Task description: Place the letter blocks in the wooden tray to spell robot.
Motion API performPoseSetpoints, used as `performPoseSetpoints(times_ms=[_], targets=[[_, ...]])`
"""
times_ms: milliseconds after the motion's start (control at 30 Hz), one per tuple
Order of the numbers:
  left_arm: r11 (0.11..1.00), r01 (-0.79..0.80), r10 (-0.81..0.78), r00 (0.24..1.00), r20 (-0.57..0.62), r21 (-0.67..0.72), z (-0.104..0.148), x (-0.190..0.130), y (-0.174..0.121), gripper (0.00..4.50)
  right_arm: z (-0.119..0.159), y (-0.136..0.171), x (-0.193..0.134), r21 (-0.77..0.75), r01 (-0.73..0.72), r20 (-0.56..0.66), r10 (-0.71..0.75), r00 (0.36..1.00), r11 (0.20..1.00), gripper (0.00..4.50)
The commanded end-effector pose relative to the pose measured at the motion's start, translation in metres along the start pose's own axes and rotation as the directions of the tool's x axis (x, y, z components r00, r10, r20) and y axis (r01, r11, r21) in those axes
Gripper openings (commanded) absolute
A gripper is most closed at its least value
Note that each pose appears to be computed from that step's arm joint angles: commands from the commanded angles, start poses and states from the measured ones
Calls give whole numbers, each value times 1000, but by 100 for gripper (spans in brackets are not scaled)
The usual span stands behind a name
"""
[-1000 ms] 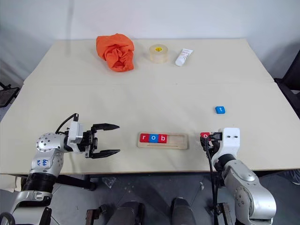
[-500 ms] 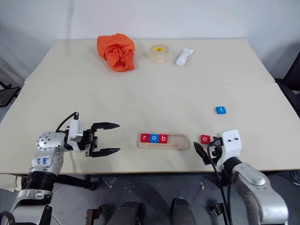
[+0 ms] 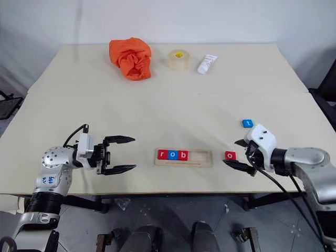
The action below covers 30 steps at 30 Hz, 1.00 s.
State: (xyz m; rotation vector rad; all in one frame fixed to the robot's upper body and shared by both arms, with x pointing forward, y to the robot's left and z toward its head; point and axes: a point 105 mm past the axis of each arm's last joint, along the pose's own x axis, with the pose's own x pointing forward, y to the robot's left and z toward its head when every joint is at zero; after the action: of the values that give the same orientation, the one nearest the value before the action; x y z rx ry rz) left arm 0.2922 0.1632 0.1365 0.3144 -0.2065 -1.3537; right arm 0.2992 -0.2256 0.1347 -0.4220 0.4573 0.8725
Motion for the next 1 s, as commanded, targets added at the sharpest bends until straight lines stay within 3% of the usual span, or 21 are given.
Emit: performPoseSetpoints(times_ms=[33, 300, 600, 733, 900, 1000], targets=[[999, -22, 21, 1000, 13, 27, 8, -3, -1, 450, -2, -4, 1, -40, -63, -38, 61, 997, 997, 447], [998, -60, 60, 998, -2, 25, 9, -10, -6, 450, -4, -13, 9, -80, -119, -111, 110, 988, 990, 447], [997, -73, 73, 997, -2, 27, 10, -11, -9, 450, -7, -12, 8, -120, -137, -128, 121, 984, 983, 144], [997, -71, 71, 998, -1, 28, 10, -10, -8, 450, 4, -6, 7, -139, -163, -120, 147, 982, 977, 145], [997, -67, 67, 998, 4, 32, 10, -8, -5, 450, 58, 15, 16, -170, -221, 1, 225, 974, 960, 145], [997, -67, 67, 998, 9, 33, 10, -6, -3, 450, 73, 23, 27, -181, -241, 0, 245, 969, 953, 145]])
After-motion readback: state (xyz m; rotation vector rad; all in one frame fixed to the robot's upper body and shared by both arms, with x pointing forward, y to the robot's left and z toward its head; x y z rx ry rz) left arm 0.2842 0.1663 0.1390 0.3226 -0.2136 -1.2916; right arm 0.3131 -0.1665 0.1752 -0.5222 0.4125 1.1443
